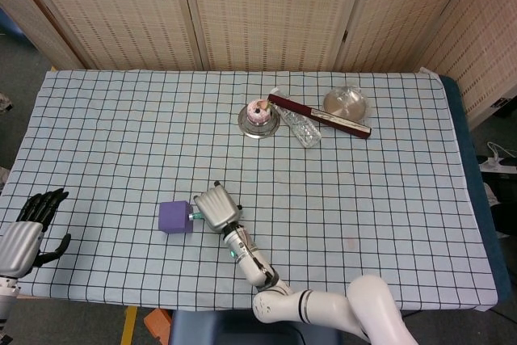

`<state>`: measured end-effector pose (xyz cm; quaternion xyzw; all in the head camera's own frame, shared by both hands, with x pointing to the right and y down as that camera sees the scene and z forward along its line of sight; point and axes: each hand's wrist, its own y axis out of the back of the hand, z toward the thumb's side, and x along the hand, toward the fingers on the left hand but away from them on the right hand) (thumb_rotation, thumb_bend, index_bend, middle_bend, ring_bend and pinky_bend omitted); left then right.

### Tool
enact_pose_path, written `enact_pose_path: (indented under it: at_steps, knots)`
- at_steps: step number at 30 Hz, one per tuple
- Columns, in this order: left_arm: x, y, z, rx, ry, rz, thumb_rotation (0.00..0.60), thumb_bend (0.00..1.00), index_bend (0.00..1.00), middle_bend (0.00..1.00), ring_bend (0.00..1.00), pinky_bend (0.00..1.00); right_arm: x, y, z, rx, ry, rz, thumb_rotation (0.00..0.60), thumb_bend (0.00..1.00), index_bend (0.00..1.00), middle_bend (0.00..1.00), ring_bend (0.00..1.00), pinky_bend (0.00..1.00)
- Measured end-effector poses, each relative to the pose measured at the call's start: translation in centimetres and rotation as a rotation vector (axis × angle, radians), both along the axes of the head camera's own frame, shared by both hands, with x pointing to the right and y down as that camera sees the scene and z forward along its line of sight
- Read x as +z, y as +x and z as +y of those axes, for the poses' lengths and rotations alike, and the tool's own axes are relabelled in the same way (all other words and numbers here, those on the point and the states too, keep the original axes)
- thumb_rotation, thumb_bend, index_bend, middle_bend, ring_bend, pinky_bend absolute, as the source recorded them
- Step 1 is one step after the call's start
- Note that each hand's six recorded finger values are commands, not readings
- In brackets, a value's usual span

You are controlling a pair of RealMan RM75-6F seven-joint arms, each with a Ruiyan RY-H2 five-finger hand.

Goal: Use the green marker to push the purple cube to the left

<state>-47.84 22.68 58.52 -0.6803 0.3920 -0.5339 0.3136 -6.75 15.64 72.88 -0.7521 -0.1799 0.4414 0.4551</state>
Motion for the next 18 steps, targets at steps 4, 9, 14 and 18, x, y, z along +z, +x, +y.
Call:
enact_pose_path:
  at_steps: [4, 9, 14, 18]
  knots:
    - [0.0, 0.0, 0.0, 0.001, -0.002, 0.003, 0.6, 0.44, 0.0, 0.0, 0.0, 0.04, -0.3, -1.0, -0.2, -0.009, -0.004, -0.01, 0.6, 0.39, 0.84, 0.76, 0.58, 0.38]
    - [0.0, 0.0, 0.1, 0.001, -0.004, 0.005, 0.6, 0.44, 0.0, 0.0, 0.0, 0.04, -0.6, -2.4, -0.3, -0.022, -0.019, -0.017, 0.6, 0.39, 0.84, 0.76, 0.59, 0.38]
    - [-0.1, -0.1, 0.1, 0.001, -0.004, 0.006, 0.6, 0.44, 0.0, 0.0, 0.0, 0.04, -0.6, -3.6, -0.1, -0.041, -0.036, -0.015, 0.6, 0.39, 0.84, 0.76, 0.59, 0.38]
    - [-0.1, -0.1, 0.1, 0.005, -0.003, 0.006, 0.6, 0.44, 0.0, 0.0, 0.0, 0.04, -0.3, -3.5, 0.0, -0.045, -0.023, 0.007, 0.6, 0.39, 0.84, 0.76, 0.59, 0.38]
